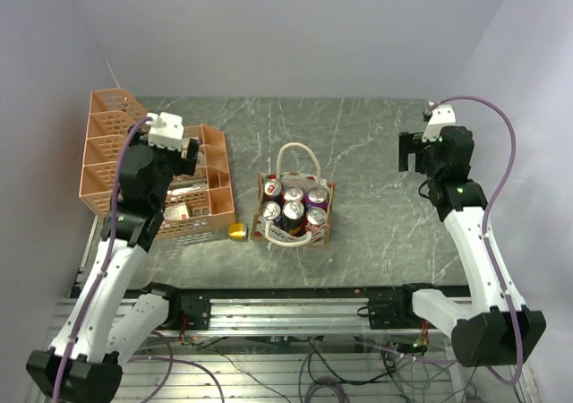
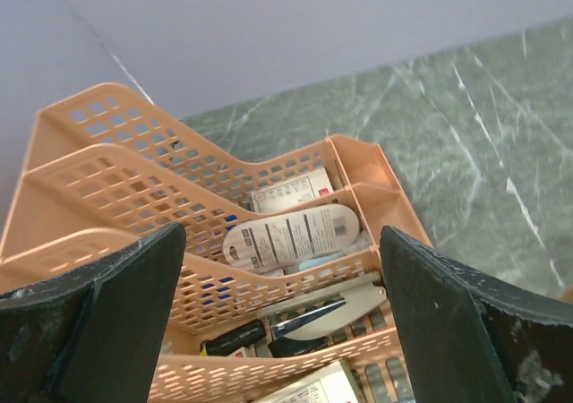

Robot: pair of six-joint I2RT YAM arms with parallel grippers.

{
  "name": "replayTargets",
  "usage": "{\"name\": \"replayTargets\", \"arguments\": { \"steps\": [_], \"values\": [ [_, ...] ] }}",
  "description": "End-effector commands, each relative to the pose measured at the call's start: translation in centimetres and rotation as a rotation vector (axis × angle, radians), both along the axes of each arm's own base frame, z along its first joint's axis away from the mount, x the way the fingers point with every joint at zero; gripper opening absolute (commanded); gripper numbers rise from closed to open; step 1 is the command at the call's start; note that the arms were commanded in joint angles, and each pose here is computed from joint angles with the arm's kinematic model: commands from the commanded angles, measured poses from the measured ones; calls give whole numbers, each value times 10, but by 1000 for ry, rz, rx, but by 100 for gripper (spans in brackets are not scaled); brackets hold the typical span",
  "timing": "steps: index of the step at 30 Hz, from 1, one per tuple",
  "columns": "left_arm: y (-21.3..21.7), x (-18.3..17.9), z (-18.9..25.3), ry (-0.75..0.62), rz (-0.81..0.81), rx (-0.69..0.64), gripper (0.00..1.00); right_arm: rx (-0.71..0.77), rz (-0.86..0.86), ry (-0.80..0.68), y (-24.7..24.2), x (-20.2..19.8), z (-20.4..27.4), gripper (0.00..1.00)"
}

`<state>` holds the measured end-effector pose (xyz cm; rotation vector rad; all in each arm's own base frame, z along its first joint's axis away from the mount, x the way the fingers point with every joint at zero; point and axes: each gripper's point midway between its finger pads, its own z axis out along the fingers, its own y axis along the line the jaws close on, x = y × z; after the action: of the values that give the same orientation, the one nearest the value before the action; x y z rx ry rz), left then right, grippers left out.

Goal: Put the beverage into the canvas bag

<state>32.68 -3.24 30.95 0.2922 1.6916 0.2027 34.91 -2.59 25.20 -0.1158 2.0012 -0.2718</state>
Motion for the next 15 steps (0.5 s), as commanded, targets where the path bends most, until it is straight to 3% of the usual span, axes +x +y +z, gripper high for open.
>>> {"name": "replayTargets", "arguments": {
  "steps": [1, 9, 15],
  "values": [
    [16, -16, 41, -196, 64, -173, 99, -13, -35, -102, -9, -11, 21, 100],
    [21, -19, 43, -184, 82, -221, 100, -1, 22, -218, -6, -37, 38, 100],
    [14, -33, 43, -137, 2, -189, 96, -10, 70, -264, -5, -53, 42, 100]
  ]
}}
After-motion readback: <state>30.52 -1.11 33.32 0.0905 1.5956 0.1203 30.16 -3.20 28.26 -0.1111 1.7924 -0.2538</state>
